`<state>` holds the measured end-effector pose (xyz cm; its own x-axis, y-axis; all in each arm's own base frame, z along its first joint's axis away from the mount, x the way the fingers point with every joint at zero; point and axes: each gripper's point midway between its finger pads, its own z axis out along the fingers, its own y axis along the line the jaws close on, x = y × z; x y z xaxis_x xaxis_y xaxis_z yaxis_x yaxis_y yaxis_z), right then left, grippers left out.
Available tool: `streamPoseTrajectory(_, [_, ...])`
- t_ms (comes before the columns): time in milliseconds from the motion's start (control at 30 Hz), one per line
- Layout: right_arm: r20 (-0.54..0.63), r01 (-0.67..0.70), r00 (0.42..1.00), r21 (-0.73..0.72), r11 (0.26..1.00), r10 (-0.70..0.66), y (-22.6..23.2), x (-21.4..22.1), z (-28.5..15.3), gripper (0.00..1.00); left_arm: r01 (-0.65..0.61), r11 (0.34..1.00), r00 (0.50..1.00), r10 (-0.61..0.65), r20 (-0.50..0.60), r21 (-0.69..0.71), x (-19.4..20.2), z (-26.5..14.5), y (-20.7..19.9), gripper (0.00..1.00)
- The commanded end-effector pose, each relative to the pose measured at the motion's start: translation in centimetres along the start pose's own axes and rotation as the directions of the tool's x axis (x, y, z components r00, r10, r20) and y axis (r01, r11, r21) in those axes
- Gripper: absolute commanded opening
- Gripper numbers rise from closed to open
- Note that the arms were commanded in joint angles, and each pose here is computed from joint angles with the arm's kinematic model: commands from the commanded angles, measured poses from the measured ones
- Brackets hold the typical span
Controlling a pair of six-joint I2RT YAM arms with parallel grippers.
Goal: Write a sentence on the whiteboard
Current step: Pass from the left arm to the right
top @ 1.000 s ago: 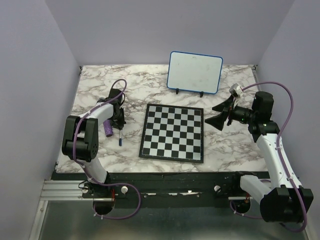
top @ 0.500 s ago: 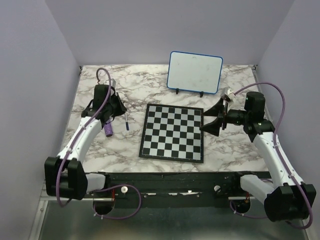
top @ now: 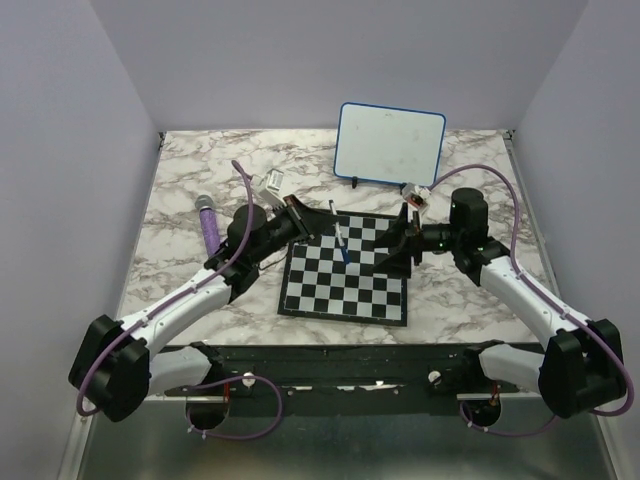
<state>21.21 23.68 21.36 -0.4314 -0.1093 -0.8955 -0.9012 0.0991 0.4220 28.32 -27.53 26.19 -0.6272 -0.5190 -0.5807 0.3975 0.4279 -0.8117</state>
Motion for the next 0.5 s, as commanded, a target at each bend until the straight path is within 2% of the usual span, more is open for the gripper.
streamPoseTrajectory(0, [0.066,0.007,0.998,0.055,0.998,-0.01,-0.6,-1.7,0.2,1.0,0.042,0.994,0.992,-0.053,0.112,0.1,-1.2,1.7,-3.5,0.0])
streamPoseTrajectory(300, [0.056,-0.056,0.997,0.061,0.997,0.052,-1.4,-0.9,0.8,1.0,0.072,0.995,0.991,-0.08,0.104,0.072,1.7,3.9,-3.7,0.0])
streamPoseTrajectory(467, [0.038,-0.067,0.997,0.09,0.994,0.064,-2.2,-0.6,1.1,0.95,0.075,0.996,0.992,-0.08,0.1,0.049,2.8,4.7,-4.4,0.0])
